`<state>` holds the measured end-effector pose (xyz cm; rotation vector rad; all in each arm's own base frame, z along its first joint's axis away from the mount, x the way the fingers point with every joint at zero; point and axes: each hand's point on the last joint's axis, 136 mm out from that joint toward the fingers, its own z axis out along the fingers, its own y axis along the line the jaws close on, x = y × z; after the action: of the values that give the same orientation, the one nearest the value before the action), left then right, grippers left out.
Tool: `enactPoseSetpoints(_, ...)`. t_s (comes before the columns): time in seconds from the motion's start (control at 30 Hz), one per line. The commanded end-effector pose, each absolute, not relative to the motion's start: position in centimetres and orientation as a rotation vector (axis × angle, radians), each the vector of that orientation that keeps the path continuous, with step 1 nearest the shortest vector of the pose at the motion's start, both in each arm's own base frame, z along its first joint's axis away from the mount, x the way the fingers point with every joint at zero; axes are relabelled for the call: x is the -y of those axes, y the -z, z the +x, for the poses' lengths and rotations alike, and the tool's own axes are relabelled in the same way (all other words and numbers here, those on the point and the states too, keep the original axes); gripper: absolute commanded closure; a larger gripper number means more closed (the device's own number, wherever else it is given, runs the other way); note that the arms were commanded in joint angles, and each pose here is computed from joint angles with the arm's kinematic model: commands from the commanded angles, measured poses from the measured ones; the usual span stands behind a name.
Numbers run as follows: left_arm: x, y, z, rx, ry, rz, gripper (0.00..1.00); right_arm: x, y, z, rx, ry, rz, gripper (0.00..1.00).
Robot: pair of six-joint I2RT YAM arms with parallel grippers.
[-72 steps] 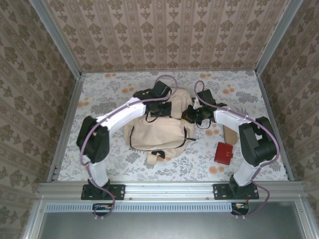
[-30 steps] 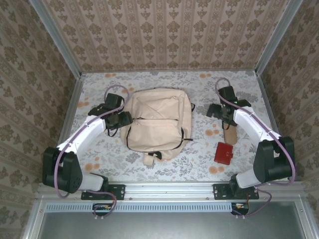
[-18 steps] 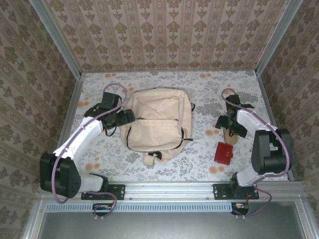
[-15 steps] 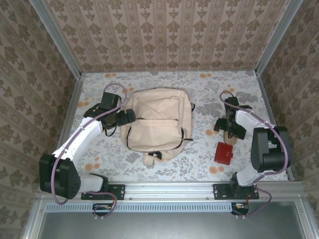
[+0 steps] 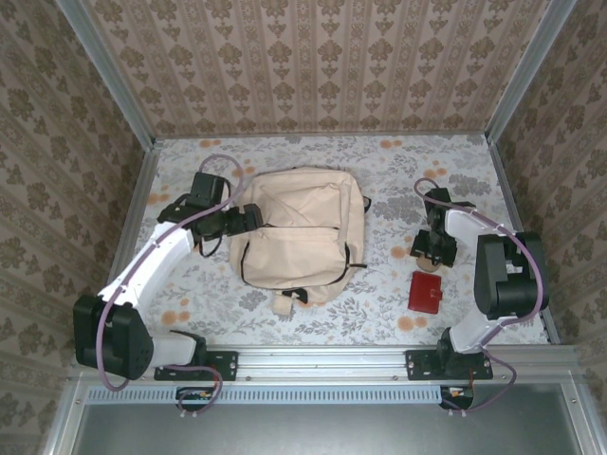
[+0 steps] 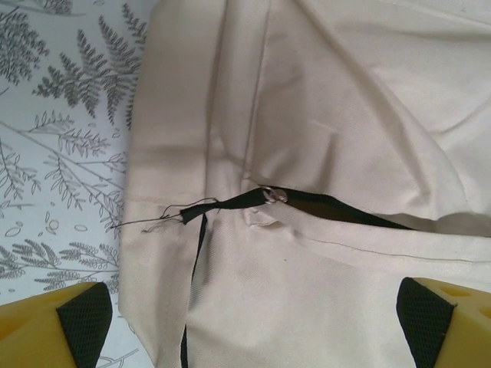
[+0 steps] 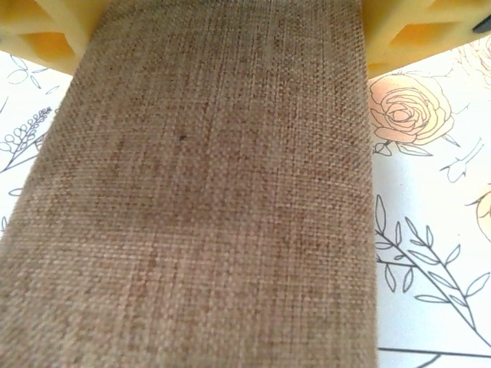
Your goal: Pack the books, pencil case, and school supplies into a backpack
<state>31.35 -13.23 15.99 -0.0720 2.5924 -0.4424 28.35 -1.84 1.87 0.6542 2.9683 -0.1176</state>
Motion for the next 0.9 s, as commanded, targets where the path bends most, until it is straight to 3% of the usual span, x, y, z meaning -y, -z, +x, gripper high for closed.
enactPoseSetpoints(0.0,15.4,-17.7,32.0,-2.549,0.471,0.106,0.01,1.5,-4.2,29.8,-2.895,0.108,0.626,0.44)
enactPoseSetpoints(0.3,21.9,-16.2,33.2,-2.584,0.255,0.643,0.03,-2.6,-9.3,30.7,-2.795,-0.097,0.488,0.44)
enactPoseSetpoints(0.53,24.5,-13.7,35.5,-2.759,0.313,0.384,0.30,-6.1,-10.4,29.9,-2.797,-0.178,0.362,0.44)
enactPoseSetpoints(0.87,27.2,-11.5,36.9,-2.811,0.491,0.161,0.45,-8.6,-11.8,30.0,-2.761,-0.249,0.276,0.44)
